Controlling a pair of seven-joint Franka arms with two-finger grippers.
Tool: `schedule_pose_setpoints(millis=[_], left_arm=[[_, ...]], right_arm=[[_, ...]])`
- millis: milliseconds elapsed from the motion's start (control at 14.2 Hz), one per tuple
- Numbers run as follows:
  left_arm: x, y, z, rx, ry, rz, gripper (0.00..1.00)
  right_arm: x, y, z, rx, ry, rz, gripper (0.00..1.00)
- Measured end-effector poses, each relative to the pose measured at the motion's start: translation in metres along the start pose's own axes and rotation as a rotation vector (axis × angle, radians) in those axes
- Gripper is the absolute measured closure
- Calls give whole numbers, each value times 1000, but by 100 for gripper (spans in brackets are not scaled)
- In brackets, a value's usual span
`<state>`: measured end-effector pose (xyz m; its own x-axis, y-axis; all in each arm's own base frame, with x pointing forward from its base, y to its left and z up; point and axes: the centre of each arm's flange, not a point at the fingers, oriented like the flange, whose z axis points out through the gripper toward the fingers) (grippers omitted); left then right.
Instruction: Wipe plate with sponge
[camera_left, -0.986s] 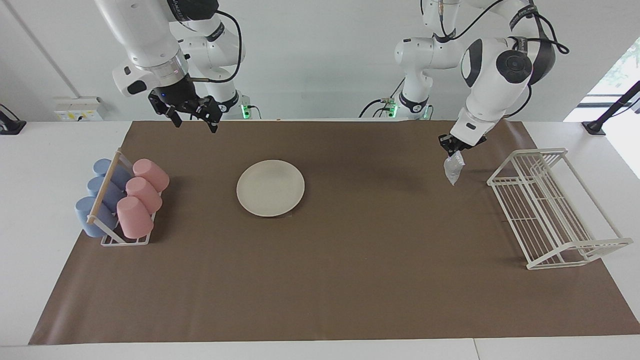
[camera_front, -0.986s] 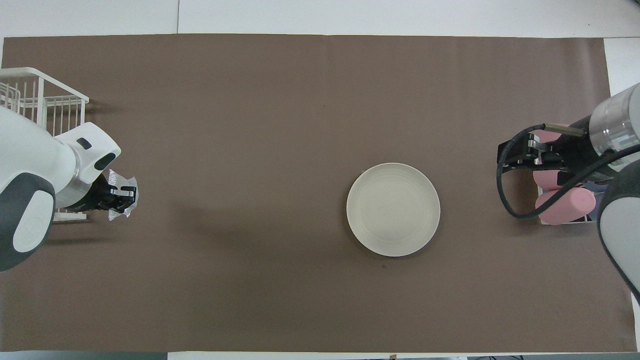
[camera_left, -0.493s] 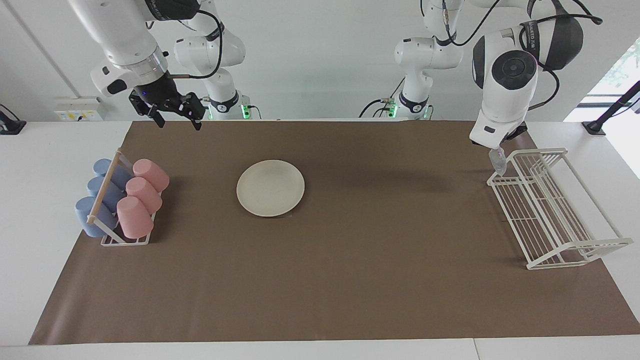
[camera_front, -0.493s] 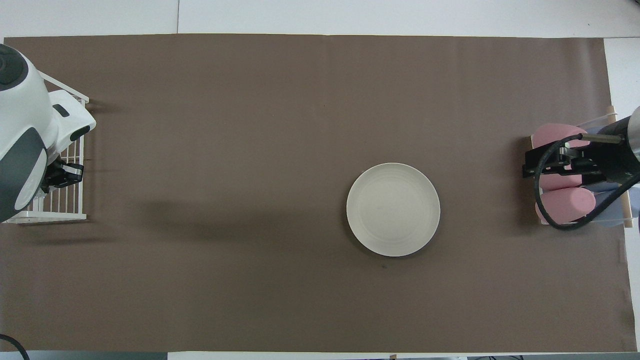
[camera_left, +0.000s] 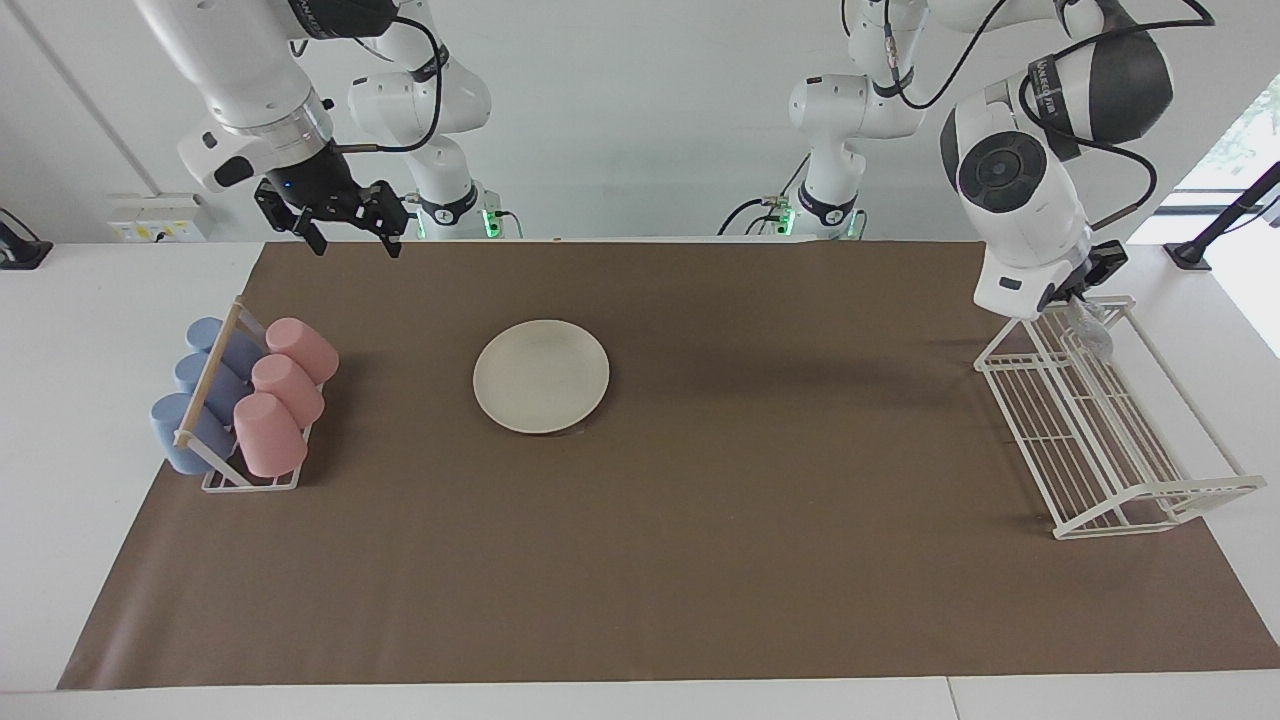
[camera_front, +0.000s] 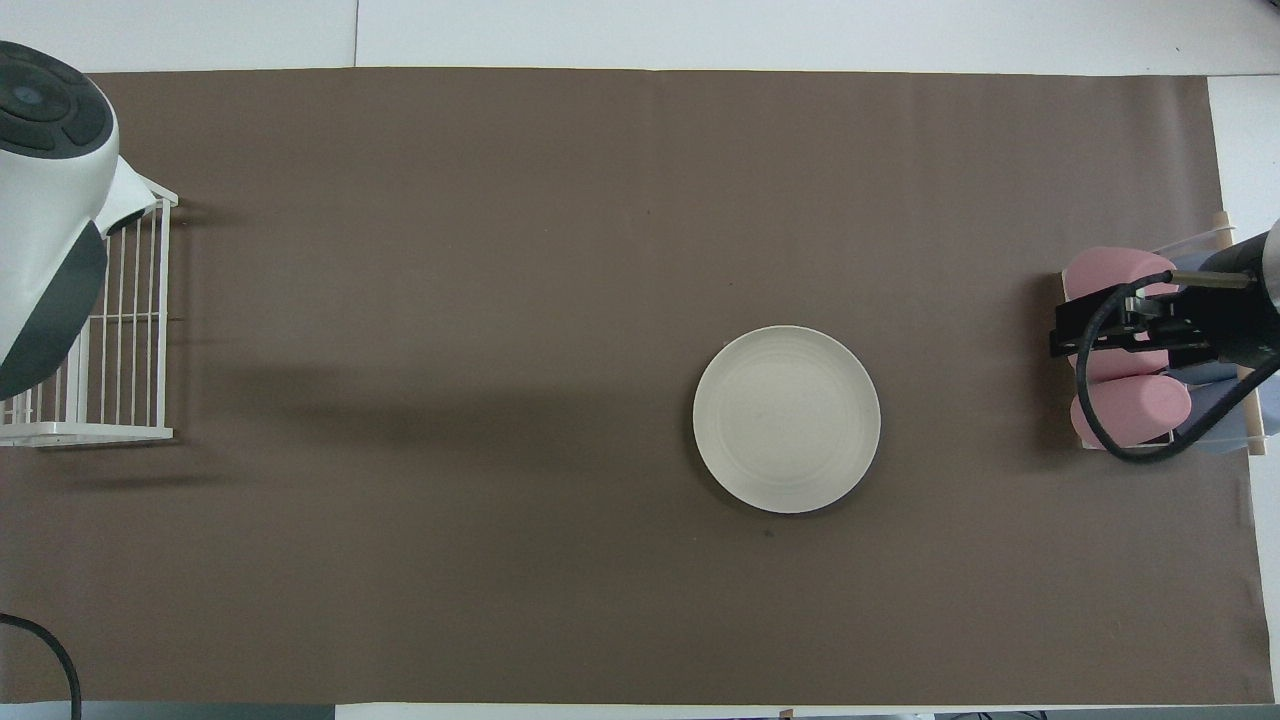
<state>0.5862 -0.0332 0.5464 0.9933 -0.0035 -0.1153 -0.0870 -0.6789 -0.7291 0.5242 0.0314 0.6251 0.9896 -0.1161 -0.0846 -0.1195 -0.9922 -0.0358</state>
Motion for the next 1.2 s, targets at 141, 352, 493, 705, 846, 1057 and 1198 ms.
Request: schedule_pose_setpoints(millis=[141, 352, 493, 705, 846, 1057, 1198], left_arm=[[16, -8, 13, 76, 26, -7, 94], [32, -13, 40, 139, 21, -8, 94], [42, -1, 55, 167, 8, -54, 94], [60, 42, 81, 217, -19, -111, 94], [71, 79, 94, 268, -37, -139, 94], [81, 96, 101, 299, -30, -195, 94], [81, 95, 100, 301, -27, -235, 94]], right_arm=[[3, 18, -1, 3, 1, 5, 0], [5, 37, -1, 6, 1, -6, 0], [6, 42, -1, 7, 3, -6, 0], [9, 47, -4, 9, 27, -48, 0], [13, 47, -6, 9, 60, -97, 0], [14, 52, -6, 9, 66, -122, 0], [14, 52, -6, 9, 66, -125, 0]])
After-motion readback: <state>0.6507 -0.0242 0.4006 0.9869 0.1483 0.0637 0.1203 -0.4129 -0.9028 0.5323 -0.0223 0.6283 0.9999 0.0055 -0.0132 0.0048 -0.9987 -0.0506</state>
